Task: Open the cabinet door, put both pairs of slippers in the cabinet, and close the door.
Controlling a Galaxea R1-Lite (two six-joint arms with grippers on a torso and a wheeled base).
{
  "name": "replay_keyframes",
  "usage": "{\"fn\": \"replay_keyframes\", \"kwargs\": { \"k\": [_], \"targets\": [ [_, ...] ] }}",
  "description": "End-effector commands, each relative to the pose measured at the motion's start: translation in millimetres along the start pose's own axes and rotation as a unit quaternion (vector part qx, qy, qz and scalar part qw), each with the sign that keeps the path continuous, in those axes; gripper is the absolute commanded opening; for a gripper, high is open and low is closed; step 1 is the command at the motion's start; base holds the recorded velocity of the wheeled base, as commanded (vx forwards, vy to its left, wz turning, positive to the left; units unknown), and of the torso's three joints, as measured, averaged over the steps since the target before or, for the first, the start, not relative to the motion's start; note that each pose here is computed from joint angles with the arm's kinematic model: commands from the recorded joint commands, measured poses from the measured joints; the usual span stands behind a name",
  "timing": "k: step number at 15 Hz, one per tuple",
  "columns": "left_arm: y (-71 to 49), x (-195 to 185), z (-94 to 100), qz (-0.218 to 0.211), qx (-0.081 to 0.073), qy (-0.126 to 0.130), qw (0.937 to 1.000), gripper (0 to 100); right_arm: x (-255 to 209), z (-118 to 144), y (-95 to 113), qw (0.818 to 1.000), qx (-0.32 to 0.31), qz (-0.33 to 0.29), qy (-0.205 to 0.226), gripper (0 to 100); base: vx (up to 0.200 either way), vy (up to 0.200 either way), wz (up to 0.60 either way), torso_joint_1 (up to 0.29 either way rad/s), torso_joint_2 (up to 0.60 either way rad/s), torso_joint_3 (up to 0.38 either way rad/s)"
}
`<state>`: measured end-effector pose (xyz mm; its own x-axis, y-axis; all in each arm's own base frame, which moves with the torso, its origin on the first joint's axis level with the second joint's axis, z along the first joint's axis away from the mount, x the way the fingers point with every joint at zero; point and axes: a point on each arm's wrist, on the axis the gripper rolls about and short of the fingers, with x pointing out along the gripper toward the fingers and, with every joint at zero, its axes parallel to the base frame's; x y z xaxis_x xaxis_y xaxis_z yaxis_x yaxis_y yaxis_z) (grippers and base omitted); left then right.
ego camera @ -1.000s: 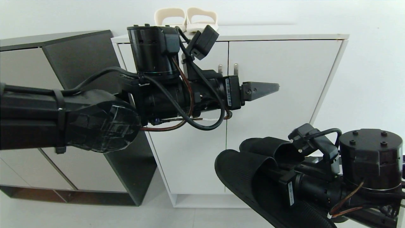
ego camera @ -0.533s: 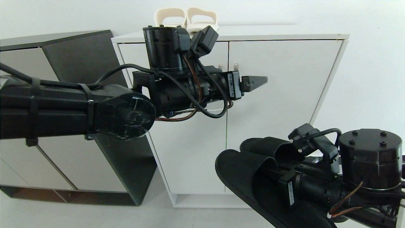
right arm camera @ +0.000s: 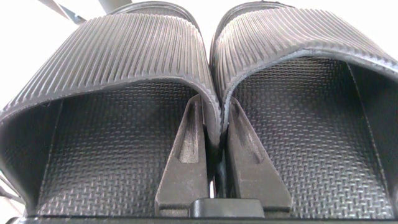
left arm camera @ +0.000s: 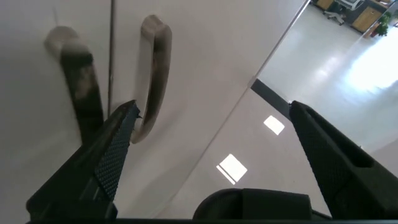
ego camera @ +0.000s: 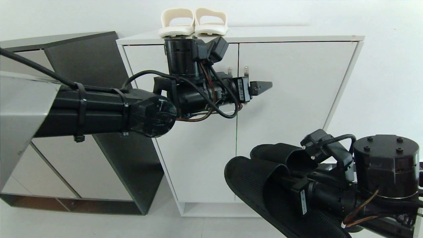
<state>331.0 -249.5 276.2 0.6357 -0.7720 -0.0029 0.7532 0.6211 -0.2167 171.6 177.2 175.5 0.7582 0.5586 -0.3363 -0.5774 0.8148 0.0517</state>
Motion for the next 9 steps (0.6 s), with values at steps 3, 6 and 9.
{"fn": "replay_keyframes", "kwargs": {
  "k": [3,6,9],
  "targets": [
    [9.0,20.2,-12.3,0.003,-0.002,0.006,1.0,100,2.2,-1.8,0.7,1.0,-0.001,0.0,0.004,0,0.0,0.0,0.0,0.0,0.0,0.0],
    [10.1,24.5,-12.3,0.002,-0.003,0.002,1.0,0,2.3,-1.7,0.3,1.0,-0.001,-0.001,0.004,0,0.0,0.0,0.0,0.0,0.0,0.0],
    [-0.7,14.0,-8.9,0.001,-0.002,0.003,1.0,0,0.4,-7.8,0.5,1.0,-0.009,0.017,0.016,0,0.0,0.0,0.0,0.0,0.0,0.0]
  ]
}}
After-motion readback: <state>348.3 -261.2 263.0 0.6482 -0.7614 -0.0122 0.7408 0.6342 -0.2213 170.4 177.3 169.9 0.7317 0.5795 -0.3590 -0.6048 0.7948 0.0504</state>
